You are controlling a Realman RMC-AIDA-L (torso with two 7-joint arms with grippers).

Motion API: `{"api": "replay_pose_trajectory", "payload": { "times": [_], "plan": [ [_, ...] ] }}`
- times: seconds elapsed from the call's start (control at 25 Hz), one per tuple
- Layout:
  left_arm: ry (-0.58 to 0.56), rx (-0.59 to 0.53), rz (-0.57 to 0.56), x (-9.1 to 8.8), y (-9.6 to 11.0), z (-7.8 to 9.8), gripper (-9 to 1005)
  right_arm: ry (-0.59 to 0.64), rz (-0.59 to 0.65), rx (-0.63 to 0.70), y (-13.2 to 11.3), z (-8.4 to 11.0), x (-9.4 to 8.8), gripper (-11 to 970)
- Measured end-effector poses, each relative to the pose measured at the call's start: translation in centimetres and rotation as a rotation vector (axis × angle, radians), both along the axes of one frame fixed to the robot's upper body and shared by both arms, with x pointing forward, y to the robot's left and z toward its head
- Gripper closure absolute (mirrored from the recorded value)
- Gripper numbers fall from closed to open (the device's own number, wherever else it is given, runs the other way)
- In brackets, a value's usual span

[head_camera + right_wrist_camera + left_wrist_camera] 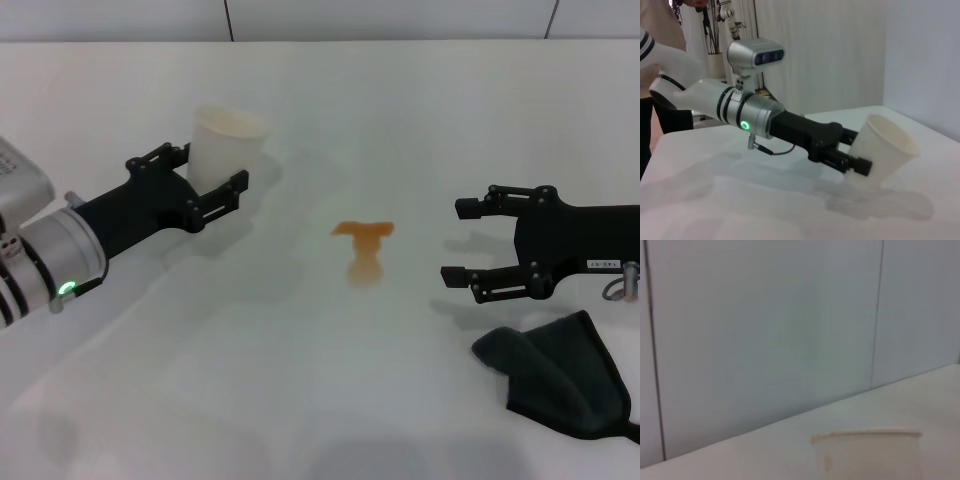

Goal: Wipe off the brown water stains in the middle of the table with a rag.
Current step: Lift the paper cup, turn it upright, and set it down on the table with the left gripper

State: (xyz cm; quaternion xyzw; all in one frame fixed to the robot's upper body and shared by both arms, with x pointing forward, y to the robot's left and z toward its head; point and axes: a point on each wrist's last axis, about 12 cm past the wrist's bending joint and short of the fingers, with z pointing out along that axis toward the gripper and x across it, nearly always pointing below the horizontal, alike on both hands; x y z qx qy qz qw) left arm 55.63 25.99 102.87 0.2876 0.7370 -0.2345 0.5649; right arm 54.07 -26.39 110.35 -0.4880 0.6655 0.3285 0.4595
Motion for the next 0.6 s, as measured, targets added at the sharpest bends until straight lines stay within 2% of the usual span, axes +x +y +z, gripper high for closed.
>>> {"api": "replay_pose_trajectory", "payload": {
  "times": [0.32, 0.6],
  "plan": [
    [-0.037, 0.04, -0.057, 0.0, -2.2, -0.4, 249, 0.004, -0.006, 0.002, -0.1, -0.1, -0.2, 102],
    [-0.005, 0.064, -0.054, -1.2, -1.8, -1.5, 248, 0.006, -0.008, 0.003, -0.2, -0.2, -0.2, 102]
  ]
}}
